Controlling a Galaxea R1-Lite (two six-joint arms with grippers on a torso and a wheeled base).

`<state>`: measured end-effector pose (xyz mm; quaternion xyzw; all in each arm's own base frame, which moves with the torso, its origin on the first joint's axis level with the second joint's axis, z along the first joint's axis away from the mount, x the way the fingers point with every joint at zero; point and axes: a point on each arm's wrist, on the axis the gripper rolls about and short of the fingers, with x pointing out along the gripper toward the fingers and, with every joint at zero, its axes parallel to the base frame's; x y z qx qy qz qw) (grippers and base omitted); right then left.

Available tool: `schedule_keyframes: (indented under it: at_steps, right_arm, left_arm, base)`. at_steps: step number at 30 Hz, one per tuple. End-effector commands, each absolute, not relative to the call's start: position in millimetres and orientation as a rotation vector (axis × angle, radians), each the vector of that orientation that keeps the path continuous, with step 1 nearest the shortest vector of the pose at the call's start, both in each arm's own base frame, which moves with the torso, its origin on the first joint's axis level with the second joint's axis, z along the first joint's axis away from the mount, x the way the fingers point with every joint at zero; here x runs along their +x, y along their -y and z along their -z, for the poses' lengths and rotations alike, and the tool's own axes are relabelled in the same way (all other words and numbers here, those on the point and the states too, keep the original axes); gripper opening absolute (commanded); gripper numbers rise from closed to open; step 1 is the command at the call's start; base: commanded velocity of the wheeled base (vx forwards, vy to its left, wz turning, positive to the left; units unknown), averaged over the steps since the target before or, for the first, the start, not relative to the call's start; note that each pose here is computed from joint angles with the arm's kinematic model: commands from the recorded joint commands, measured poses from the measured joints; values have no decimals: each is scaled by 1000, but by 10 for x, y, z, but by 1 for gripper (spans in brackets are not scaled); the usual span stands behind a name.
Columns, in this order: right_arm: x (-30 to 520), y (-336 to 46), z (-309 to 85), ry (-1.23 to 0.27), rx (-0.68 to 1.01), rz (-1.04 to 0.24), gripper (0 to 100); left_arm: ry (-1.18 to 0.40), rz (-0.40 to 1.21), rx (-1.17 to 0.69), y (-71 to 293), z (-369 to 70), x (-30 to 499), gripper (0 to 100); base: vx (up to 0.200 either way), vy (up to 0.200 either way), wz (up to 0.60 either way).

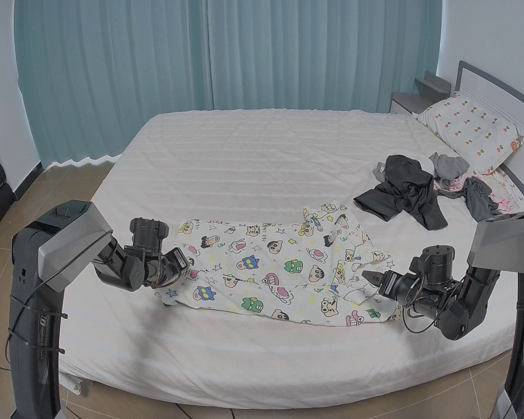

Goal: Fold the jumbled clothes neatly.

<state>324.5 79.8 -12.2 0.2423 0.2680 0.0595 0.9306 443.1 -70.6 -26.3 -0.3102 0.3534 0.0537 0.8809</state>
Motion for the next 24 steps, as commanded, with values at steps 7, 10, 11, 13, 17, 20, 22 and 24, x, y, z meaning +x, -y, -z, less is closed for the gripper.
schedule_keyframes:
  at_steps: [7,10,11,13,17,20,22,24]
  right_arm:
    - [3212,-844,-155,-490,503,-159,100]
    - [3164,-847,-195,-521,498,-154,100]
    - [3147,-848,-165,-546,495,-146,100]
    - [3101,-835,-83,-599,504,-124,100]
    - [3061,-916,-12,-656,704,-67,100]
    - [3056,-929,107,-711,738,-30,100]
    - [3047,-937,179,-738,750,-15,100]
    - [3084,-964,221,-745,786,-3,100]
  left_arm:
    - [-703,-169,-706,490,207,4479,100]
    - [-707,-195,-740,307,109,4353,100]
    - [-706,-196,-750,233,72,4296,100]
    - [-699,-154,-788,107,-9,4121,100]
    - [-678,-71,-856,3,-143,3686,100]
    - [-667,-10,-960,23,-200,3376,100]
    - [-657,26,-1050,35,-213,3217,100]
    - [-643,83,-1127,49,-207,3104,100]
  base:
    - [0,0,0]
    - [0,0,0]
    - [0,0,0]
    - [0,0,0]
    - [0,0,0]
    - [0,0,0]
    - [0,0,0]
    - [0,0,0]
